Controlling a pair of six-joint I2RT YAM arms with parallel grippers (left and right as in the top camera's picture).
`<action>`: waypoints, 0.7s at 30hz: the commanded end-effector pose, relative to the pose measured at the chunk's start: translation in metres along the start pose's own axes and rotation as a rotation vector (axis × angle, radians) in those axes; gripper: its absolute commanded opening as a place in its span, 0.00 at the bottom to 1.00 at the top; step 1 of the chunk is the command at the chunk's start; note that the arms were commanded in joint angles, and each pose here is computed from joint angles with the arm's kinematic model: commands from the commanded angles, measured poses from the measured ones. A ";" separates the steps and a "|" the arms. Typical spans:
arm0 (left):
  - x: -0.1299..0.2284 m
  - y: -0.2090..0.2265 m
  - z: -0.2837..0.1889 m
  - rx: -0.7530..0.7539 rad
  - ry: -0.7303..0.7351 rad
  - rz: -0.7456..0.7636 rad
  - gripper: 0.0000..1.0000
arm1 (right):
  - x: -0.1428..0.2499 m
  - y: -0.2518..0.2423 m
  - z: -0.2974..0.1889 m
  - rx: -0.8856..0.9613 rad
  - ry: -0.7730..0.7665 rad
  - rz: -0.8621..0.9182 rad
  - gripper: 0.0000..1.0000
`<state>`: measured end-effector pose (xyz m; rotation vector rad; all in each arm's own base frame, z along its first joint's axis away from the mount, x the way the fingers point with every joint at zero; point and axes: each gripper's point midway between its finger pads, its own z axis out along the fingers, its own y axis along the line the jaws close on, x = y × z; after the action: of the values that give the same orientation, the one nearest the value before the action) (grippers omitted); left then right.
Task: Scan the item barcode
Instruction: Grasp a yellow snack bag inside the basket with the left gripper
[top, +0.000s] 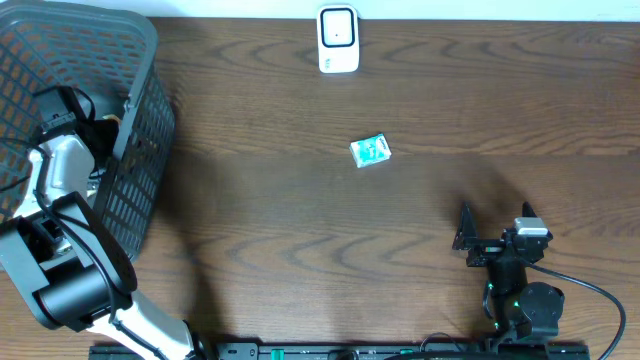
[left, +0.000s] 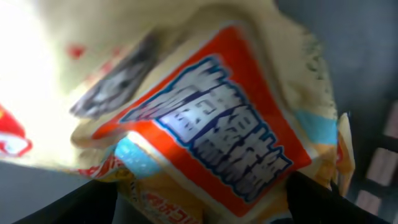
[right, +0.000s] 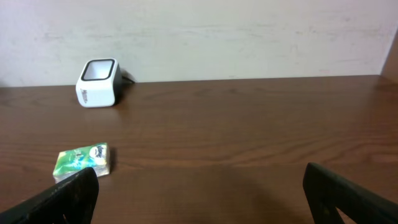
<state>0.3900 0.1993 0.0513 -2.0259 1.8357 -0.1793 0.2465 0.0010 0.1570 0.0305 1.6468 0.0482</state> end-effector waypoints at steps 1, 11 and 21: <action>-0.005 -0.001 0.005 0.008 -0.030 0.116 0.86 | 0.001 -0.001 0.000 0.006 0.004 0.004 0.99; -0.029 -0.003 0.003 -0.016 -0.156 0.323 0.98 | 0.001 -0.001 0.000 0.006 0.004 0.004 0.99; -0.031 -0.003 0.010 -0.023 -0.164 0.387 0.98 | 0.001 -0.001 0.000 0.006 0.004 0.004 0.99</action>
<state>0.3995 0.2252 0.0627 -1.6208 2.0449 0.0440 0.2465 0.0010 0.1570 0.0305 1.6468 0.0482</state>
